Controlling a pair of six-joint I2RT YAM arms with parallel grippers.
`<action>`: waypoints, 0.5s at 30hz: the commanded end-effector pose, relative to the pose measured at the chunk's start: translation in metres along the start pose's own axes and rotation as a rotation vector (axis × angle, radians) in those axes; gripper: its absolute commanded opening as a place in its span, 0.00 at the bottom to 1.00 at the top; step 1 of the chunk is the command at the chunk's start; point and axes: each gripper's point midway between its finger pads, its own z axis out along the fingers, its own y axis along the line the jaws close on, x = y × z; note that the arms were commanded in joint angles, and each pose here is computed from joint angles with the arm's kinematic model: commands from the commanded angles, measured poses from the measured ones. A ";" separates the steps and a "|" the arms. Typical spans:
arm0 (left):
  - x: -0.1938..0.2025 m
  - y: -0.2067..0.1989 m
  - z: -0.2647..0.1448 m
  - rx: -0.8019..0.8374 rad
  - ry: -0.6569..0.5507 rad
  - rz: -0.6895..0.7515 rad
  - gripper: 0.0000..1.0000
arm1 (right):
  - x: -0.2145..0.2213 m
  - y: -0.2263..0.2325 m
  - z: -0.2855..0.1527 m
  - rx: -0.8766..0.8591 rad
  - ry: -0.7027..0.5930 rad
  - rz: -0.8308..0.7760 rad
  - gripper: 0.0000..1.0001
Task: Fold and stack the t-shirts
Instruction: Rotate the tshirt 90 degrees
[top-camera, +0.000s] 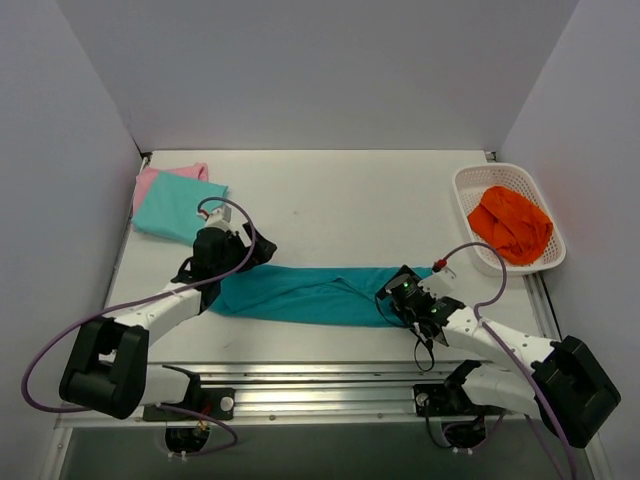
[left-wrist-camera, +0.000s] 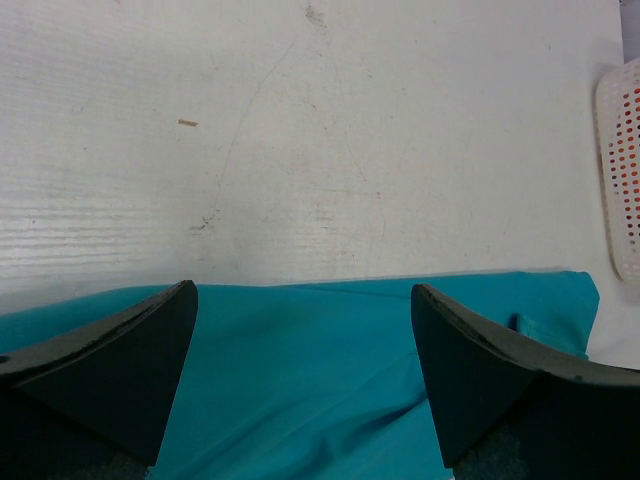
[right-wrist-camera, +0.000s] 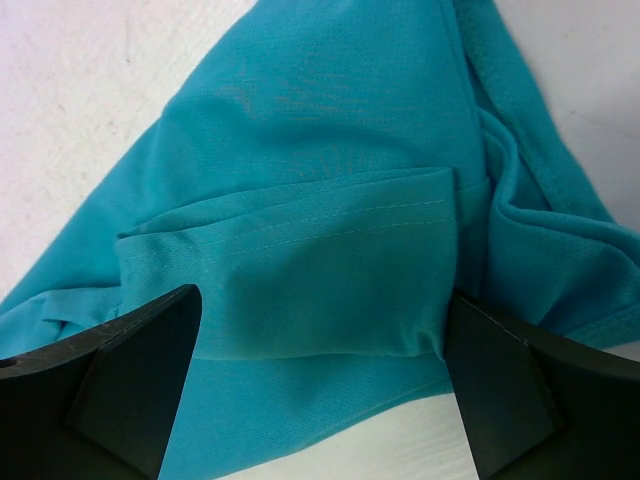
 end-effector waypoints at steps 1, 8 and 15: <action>-0.025 -0.025 0.004 0.078 -0.058 0.041 0.97 | 0.018 -0.013 0.006 0.022 0.062 -0.011 0.98; -0.028 -0.028 0.013 0.085 -0.042 0.051 0.97 | 0.040 -0.022 0.048 0.007 0.174 0.037 0.19; -0.040 -0.018 0.012 0.068 -0.057 0.044 0.96 | 0.065 0.008 0.104 -0.091 0.322 0.050 0.00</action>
